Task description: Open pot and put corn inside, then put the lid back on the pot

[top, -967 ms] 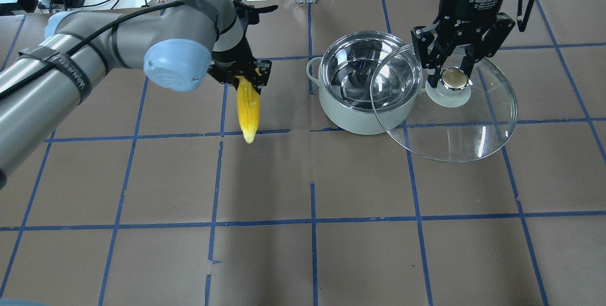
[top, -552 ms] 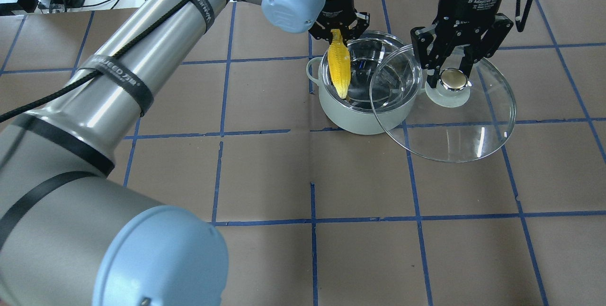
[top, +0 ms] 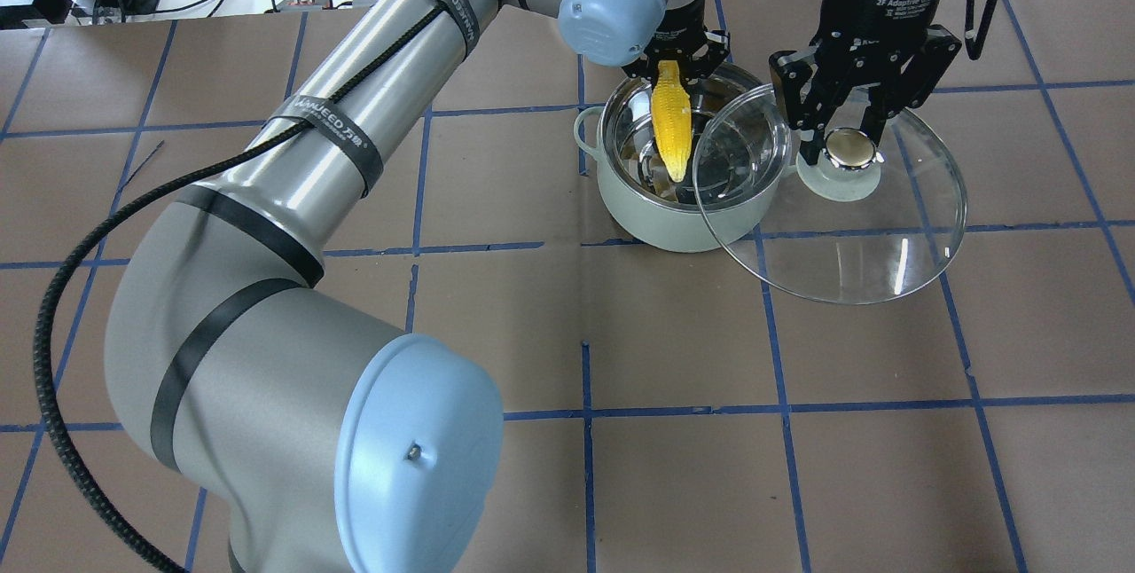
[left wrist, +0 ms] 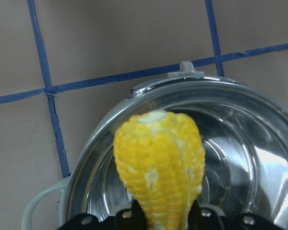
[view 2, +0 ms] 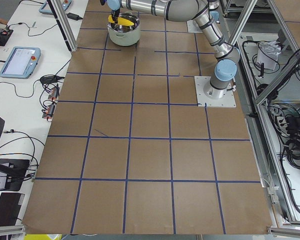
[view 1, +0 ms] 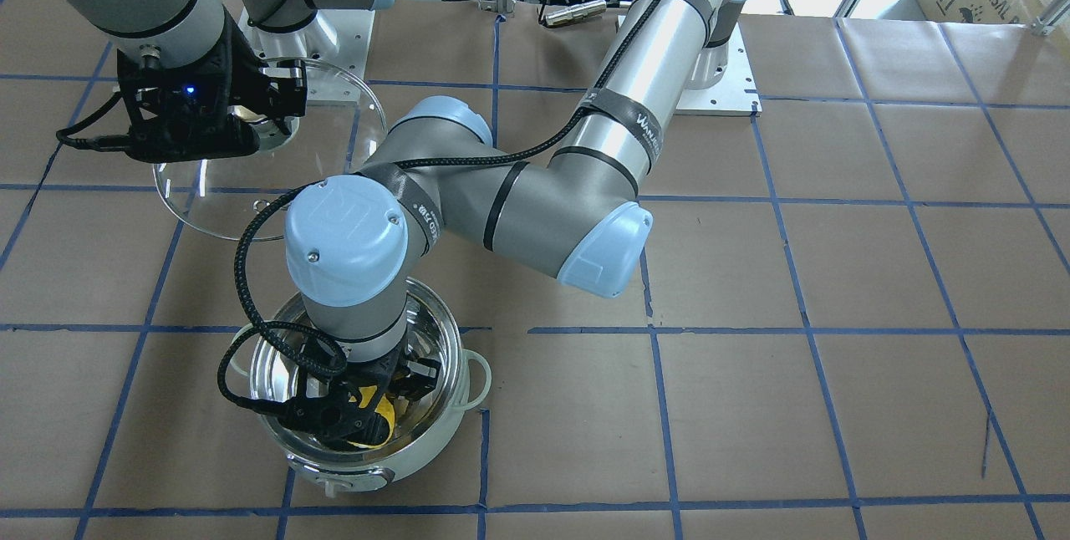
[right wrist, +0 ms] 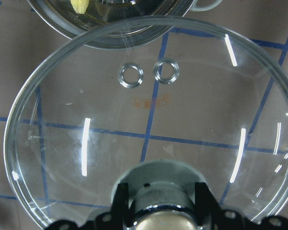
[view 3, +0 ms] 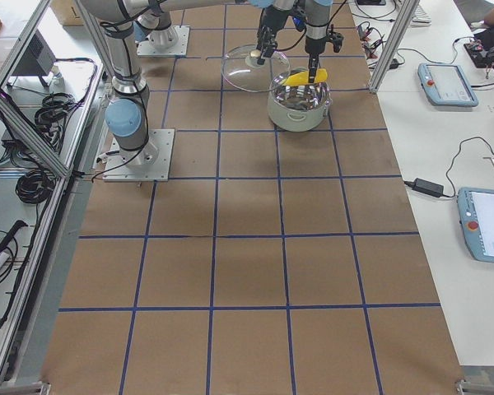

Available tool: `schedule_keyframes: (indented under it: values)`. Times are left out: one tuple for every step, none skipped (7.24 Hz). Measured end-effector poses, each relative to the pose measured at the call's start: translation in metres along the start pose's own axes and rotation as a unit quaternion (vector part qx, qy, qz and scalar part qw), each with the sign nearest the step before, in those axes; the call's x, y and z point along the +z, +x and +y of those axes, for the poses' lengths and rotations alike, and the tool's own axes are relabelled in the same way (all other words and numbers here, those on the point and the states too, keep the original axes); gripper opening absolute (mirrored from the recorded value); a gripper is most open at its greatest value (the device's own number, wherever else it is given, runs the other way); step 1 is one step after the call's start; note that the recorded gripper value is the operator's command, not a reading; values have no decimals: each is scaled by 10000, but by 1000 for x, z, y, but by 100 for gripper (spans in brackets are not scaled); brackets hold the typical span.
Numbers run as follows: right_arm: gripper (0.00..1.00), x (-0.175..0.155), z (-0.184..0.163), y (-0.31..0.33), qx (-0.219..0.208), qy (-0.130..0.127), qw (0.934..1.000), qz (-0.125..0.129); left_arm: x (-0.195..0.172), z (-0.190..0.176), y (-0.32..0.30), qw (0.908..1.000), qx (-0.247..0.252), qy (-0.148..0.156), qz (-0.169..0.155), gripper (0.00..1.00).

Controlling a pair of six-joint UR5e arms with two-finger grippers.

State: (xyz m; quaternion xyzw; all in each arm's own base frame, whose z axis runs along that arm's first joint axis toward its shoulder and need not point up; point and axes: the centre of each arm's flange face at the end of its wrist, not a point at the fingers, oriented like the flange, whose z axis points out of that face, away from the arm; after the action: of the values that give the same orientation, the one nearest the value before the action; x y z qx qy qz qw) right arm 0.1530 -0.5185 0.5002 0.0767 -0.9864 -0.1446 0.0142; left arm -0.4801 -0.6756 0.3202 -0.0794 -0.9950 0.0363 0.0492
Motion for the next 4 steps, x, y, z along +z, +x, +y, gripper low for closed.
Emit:
schedule_keyframes:
  values:
    - [34,0,-1,0,-4,3,10000,1,3,3,-2,9999,-8,-98,-36,100]
    - [34,2,-3,-1,-15,14,10000,5,2,3,-12,9997,7,-223,-81,100]
    - [34,6,-11,-3,-29,-12,10000,0,-7,1,-33,9993,82,-344,-120,100]
    - [34,13,-23,-4,-42,-42,10000,-18,-24,-1,-63,9987,183,-450,-146,100]
